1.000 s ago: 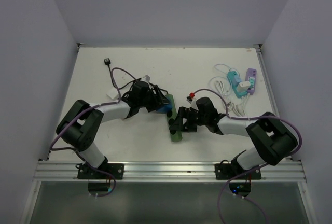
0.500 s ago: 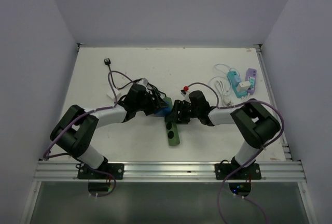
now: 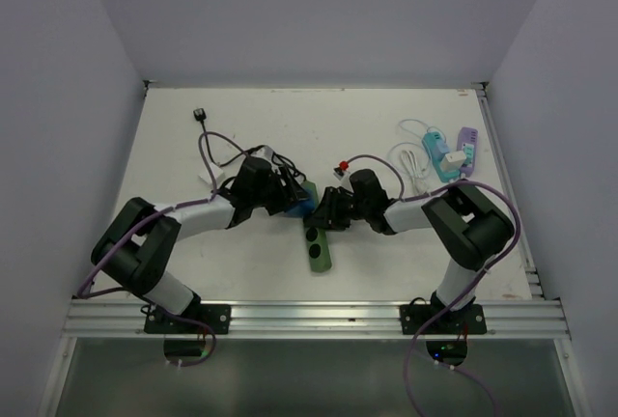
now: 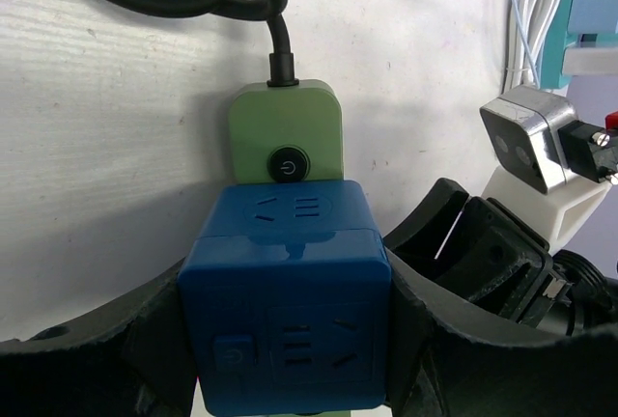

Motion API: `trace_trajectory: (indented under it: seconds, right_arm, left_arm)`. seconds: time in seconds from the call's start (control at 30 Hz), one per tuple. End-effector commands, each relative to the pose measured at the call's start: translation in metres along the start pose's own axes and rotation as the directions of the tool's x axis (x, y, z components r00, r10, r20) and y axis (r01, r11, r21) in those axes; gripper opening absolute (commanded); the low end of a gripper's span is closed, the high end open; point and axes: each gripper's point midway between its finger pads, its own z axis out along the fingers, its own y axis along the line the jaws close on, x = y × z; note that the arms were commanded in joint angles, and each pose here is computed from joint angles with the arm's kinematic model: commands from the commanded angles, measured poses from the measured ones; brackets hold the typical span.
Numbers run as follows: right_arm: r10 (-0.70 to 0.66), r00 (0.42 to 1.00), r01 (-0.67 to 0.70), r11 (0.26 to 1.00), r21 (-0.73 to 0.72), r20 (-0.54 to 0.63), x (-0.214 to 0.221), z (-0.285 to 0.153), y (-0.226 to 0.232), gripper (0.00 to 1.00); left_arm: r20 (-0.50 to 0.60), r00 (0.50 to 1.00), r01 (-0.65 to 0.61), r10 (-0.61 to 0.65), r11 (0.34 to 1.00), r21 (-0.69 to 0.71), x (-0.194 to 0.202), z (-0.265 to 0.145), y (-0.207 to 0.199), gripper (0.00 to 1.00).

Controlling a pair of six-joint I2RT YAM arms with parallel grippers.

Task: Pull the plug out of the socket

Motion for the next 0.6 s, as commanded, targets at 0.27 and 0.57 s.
trace_trajectory:
  seconds: [0.27, 0.57]
  right_arm:
    - [0.167, 0.986, -0.157, 0.841, 0.517, 0.027, 0.040, -0.026, -0.135, 0.00]
    - [0.200, 0.978, -0.199, 0.797, 0.571, 0.061, 0.043, -0.032, -0.150, 0.00]
  left_arm:
    - [0.045, 0.999, -0.009, 0.007, 0.999, 0.041, -0.046, -0.037, -0.016, 0.00]
    - [0.103, 0.993, 0.051, -0.059, 0.996, 0.079, -0.073, -0.056, -0.004, 0.00]
